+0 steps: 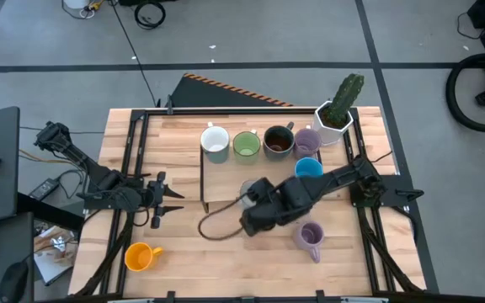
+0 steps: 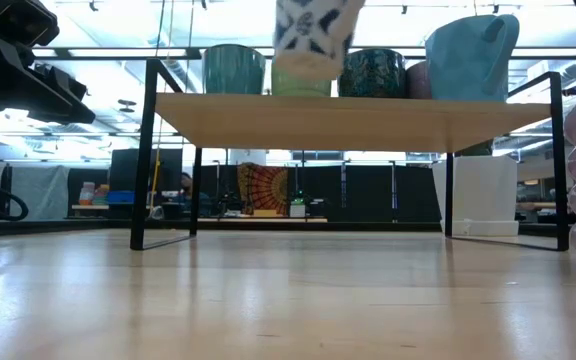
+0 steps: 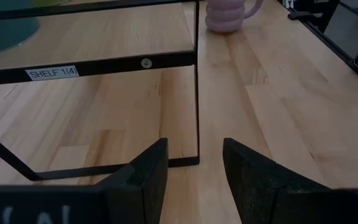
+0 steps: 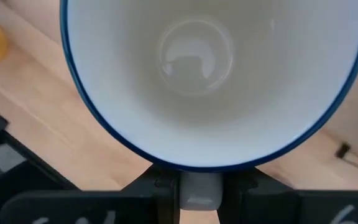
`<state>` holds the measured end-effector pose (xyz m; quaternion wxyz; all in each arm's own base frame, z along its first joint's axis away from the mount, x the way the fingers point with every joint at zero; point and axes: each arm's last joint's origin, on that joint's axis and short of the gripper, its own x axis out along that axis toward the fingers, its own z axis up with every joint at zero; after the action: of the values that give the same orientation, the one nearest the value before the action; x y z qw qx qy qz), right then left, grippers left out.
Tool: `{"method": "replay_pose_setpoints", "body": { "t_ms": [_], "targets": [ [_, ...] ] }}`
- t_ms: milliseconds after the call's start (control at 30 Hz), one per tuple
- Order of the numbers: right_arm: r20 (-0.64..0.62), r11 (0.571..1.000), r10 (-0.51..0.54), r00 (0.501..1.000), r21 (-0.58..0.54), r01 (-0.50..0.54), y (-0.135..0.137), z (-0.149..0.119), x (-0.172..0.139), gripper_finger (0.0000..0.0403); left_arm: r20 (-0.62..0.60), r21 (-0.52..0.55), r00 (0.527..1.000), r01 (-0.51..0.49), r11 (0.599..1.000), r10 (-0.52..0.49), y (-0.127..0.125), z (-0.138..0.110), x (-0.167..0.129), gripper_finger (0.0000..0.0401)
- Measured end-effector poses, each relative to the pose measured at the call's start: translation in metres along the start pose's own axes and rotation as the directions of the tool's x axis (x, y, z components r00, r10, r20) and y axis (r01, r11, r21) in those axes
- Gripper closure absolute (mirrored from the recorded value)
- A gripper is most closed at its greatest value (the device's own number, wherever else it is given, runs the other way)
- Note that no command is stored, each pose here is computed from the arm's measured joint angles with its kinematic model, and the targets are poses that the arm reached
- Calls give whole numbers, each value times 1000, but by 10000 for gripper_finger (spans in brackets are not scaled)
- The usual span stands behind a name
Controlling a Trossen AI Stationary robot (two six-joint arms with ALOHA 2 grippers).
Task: Place coffee mugs
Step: Put the white mug on the shelf aligned with the other dark green mug on the shelf
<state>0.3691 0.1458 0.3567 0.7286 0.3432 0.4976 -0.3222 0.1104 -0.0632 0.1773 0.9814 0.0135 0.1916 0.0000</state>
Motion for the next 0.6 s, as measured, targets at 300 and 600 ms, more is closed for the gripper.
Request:
{"method": "replay_pose_setpoints", "body": {
  "t_ms": [300,600],
  "targets": [
    [-14,1000,-12,1000,5,12,-10,37,10,334,0,-1,1000,0,1000,0,0,0,0,241],
    [-68,1000,-10,998,9,10,-20,64,16,334,-4,-43,1000,17,999,-17,0,0,0,241]
  ]
}}
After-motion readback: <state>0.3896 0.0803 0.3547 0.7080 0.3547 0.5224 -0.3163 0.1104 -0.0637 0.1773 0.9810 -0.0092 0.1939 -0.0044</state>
